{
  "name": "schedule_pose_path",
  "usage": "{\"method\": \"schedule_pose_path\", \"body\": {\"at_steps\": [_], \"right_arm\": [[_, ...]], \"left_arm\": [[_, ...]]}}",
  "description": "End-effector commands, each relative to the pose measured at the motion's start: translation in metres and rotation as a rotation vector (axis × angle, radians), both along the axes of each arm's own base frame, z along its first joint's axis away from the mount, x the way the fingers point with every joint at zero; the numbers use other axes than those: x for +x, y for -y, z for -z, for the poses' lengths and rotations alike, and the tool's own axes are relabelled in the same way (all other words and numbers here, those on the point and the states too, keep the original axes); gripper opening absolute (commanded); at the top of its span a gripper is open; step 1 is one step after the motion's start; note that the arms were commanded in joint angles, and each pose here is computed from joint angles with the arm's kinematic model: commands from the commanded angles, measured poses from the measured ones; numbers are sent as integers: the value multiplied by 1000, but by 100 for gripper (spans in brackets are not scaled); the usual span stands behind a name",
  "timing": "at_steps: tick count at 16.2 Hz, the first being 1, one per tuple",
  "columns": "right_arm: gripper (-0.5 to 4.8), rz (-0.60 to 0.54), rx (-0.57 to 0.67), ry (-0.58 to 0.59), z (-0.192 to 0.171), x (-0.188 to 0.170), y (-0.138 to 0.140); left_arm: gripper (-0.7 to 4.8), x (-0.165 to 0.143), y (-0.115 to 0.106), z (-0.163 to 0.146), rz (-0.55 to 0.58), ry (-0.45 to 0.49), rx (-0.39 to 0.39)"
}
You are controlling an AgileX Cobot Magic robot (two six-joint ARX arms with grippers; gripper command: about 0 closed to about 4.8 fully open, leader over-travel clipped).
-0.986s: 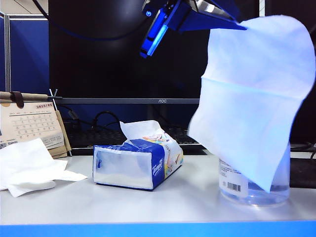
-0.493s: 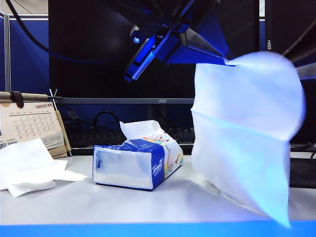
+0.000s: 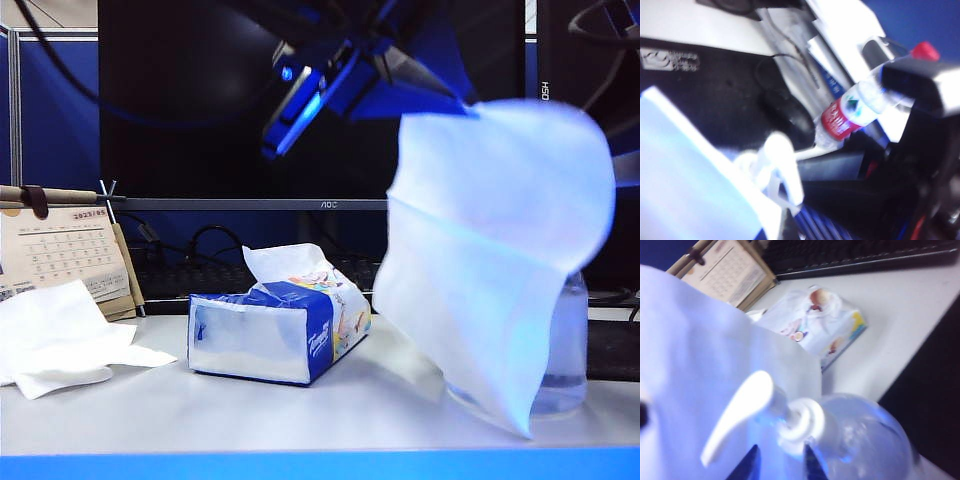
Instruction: Pull out a tissue from the tissue dispenser, then press the switch of the alcohol sanitizer bottle to drop some sanitizer on the paper tissue, and finally place the treated tissue on the table.
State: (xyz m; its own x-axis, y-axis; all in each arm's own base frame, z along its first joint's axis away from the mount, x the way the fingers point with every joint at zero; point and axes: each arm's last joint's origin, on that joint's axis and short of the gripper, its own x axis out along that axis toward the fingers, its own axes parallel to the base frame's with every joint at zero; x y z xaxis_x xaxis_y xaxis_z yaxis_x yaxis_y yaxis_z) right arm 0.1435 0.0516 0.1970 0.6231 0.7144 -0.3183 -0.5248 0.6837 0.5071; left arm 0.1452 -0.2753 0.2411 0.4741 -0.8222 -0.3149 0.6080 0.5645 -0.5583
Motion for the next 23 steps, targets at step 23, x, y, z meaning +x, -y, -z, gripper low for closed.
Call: {"method": "schedule_pose_path", "body": {"at_steps": [23], "right_arm": [[116, -120, 37, 44, 2, 15, -24]], "left_arm": [[-6, 0, 4, 7, -31, 70, -14]]}}
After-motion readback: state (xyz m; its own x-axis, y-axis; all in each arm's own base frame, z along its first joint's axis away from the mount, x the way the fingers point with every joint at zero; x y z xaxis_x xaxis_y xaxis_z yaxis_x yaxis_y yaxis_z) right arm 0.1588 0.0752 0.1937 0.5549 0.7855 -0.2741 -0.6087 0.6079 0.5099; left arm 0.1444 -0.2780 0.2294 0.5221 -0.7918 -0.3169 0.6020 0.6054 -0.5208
